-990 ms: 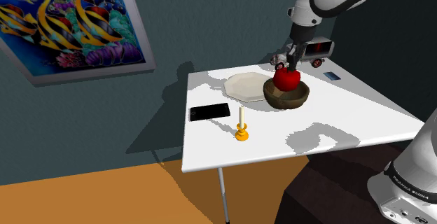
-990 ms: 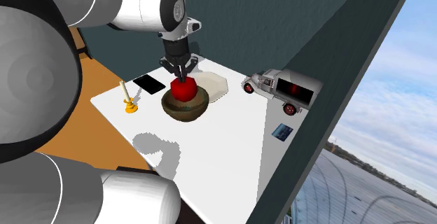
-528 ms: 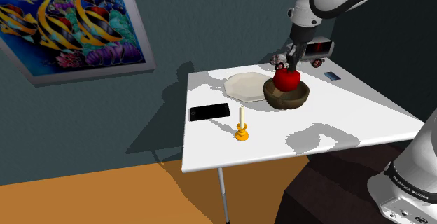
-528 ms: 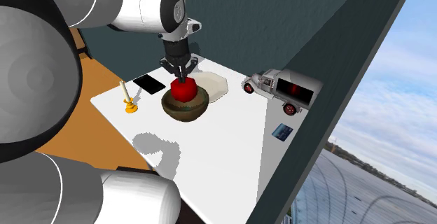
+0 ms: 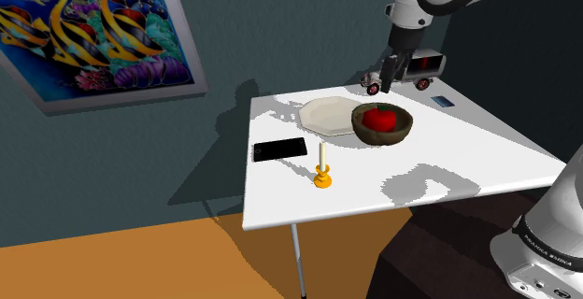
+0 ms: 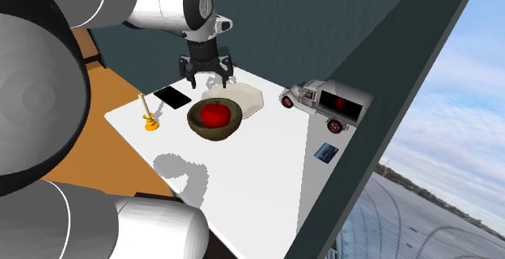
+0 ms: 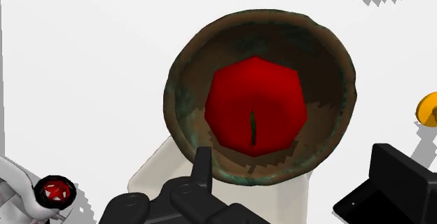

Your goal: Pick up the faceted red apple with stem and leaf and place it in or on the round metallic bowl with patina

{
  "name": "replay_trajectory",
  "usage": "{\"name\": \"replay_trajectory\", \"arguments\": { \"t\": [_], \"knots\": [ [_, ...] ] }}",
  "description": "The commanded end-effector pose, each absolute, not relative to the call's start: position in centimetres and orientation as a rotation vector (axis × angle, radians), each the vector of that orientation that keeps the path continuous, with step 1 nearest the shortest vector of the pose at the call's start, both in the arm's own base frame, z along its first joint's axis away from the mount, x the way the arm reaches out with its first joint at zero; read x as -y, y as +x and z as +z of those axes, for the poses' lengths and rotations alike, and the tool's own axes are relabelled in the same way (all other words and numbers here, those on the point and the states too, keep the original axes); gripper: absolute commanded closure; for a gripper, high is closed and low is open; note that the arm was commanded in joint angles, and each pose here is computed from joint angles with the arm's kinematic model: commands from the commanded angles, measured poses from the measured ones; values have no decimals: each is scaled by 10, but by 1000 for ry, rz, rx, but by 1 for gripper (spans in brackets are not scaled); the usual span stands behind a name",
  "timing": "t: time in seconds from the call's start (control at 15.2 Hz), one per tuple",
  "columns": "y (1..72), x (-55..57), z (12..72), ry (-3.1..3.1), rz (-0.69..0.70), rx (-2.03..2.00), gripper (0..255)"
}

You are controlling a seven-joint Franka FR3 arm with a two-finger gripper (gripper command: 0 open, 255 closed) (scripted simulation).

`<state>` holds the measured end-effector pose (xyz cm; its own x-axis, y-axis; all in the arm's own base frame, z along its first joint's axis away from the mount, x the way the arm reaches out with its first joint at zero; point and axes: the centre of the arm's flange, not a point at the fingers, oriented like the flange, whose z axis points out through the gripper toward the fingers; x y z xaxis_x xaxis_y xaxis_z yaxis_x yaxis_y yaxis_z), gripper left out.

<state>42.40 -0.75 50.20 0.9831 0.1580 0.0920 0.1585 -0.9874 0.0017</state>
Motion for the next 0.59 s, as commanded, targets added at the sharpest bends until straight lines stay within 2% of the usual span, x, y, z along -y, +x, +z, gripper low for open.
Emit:
{"name": "replay_trajectory", "arguments": {
  "t": [0.0,0.53],
  "knots": [
    [422,8,525,-3123,-142,249,0],
    [421,8,536,-3123,-142,249,0]
  ]
}}
